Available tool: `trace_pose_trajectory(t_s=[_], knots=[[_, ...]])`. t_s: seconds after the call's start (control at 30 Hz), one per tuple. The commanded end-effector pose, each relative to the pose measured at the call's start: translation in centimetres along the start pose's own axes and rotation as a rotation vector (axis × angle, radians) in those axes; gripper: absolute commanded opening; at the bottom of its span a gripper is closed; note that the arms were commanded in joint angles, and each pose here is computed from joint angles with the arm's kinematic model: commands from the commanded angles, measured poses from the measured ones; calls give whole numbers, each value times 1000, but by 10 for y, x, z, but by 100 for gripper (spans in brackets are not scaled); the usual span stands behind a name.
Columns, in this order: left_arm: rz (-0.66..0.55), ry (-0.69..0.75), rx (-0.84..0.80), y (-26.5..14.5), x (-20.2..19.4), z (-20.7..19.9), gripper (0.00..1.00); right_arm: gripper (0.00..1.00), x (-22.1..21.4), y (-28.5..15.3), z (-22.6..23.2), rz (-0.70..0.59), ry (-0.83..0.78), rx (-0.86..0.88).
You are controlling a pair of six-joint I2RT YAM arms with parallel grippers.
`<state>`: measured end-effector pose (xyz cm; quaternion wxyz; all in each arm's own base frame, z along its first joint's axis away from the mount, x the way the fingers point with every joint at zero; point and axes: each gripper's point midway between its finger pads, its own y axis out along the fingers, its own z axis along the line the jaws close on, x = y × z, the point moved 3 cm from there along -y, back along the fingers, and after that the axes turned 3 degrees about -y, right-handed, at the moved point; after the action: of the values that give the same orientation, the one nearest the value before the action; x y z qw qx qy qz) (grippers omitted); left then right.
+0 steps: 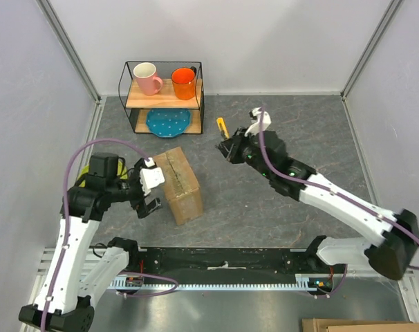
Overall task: Unpack the express box
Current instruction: Adjust the knife.
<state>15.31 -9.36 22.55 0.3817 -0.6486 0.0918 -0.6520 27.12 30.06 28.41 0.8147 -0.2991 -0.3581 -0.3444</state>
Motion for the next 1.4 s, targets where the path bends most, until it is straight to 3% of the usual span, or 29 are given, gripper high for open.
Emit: trace_pose_trajectory(t_s=[0.0, 0.2, 0.37, 0.6, 1.1, 1.3, 1.37], knots=[[-118, 33, 12, -43, 52, -13, 99, 0, 3, -51, 26, 108, -211, 231], [-319, 51, -78, -78, 124, -23, 100, 0, -13, -103, 66, 271, -375, 606], [-394, -23, -235, -74, 148, -25, 100, 0, -19, -140, 88, 325, -438, 828], [-448, -30, -410, -65, 163, -25, 100, 0, -47, -148, 97, 485, -537, 875], [-364, -54, -612, -55, 149, -60, 99, 0, -37, -135, 108, 476, -626, 841], [-327, -92, -623, -46, 149, -53, 87, 0, -36, -133, 114, 483, -646, 846], [-305, -112, -636, -44, 150, -54, 70, 0, -35, -133, 116, 482, -649, 848]])
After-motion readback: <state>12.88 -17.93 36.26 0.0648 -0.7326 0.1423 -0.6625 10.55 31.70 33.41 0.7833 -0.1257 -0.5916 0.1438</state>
